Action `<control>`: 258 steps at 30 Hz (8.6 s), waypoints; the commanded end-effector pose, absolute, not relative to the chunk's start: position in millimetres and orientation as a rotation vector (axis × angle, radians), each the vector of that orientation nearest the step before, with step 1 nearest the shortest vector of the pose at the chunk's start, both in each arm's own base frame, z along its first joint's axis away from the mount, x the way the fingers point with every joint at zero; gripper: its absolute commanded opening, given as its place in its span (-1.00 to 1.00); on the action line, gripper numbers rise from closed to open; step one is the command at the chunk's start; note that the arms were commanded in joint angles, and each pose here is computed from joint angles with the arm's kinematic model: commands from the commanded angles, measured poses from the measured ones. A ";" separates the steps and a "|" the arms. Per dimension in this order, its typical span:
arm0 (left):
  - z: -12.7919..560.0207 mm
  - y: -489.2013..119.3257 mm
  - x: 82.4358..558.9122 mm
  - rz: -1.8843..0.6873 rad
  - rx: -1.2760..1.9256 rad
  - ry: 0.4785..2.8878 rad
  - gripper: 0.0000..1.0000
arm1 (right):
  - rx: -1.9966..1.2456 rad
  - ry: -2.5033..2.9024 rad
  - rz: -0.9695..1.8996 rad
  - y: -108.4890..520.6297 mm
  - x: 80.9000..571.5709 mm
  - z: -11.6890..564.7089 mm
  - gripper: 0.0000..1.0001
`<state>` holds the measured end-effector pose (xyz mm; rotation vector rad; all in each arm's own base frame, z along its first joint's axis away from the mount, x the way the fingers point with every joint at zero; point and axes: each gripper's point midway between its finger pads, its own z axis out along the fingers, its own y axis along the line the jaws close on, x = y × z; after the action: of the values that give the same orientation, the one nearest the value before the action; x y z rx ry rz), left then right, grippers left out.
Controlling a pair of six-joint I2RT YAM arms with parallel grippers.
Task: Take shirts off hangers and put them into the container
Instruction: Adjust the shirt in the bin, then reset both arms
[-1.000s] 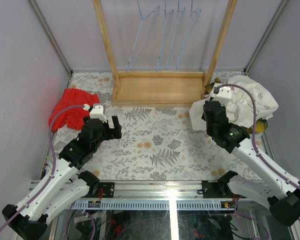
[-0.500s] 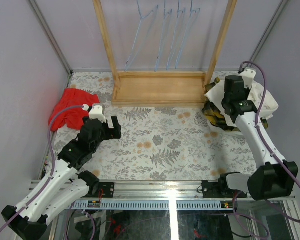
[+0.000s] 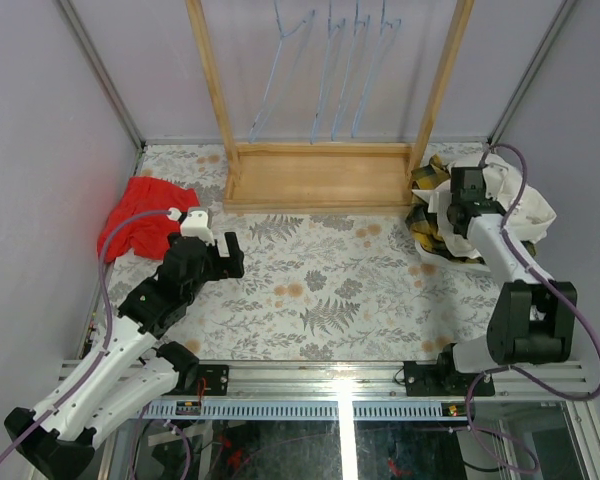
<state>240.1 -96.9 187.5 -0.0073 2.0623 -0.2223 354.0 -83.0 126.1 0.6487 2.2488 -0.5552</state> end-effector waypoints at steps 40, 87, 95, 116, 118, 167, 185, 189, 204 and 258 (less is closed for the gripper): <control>195.0 -104.4 247.3 -0.259 0.008 2.024 1.00 | 0.558 2.559 -0.280 -36.8 329.7 54.1 0.22; 337.4 -11.8 273.4 -0.242 -0.528 1.752 1.00 | 0.051 1.695 0.245 31.0 261.4 393.4 0.98; 379.0 15.3 254.4 -0.125 -0.573 1.633 1.00 | -0.016 1.601 0.276 39.7 239.1 429.9 0.98; 420.6 27.1 229.1 -0.073 -0.526 1.530 1.00 | -0.058 1.545 0.363 54.4 217.9 454.1 0.98; 418.5 27.1 228.6 -0.069 -0.518 1.529 1.00 | -0.045 1.565 0.369 54.2 221.3 449.5 0.98; 335.7 1.6 241.9 -0.143 -0.457 1.743 1.00 | 0.399 2.232 -0.069 -62.2 390.6 253.2 0.66; 308.2 -10.2 246.4 -0.172 -0.425 1.861 1.00 | 0.920 2.409 0.065 -142.3 399.2 114.0 0.93; 307.1 -11.1 247.3 -0.175 -0.422 1.867 1.00 | 0.909 2.382 0.217 -121.2 402.6 105.9 0.25; 294.0 -23.8 252.5 -0.236 -0.406 1.929 1.00 | 0.685 2.198 0.028 -81.4 403.8 179.9 -0.68; 276.2 -17.0 240.3 -0.195 -0.429 1.956 1.00 | -0.035 2.309 -0.090 161.9 400.8 64.9 0.78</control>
<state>240.1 -21.4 270.4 -0.4184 1.9824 -0.2111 371.5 164.0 76.5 -0.0820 2.3715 0.0226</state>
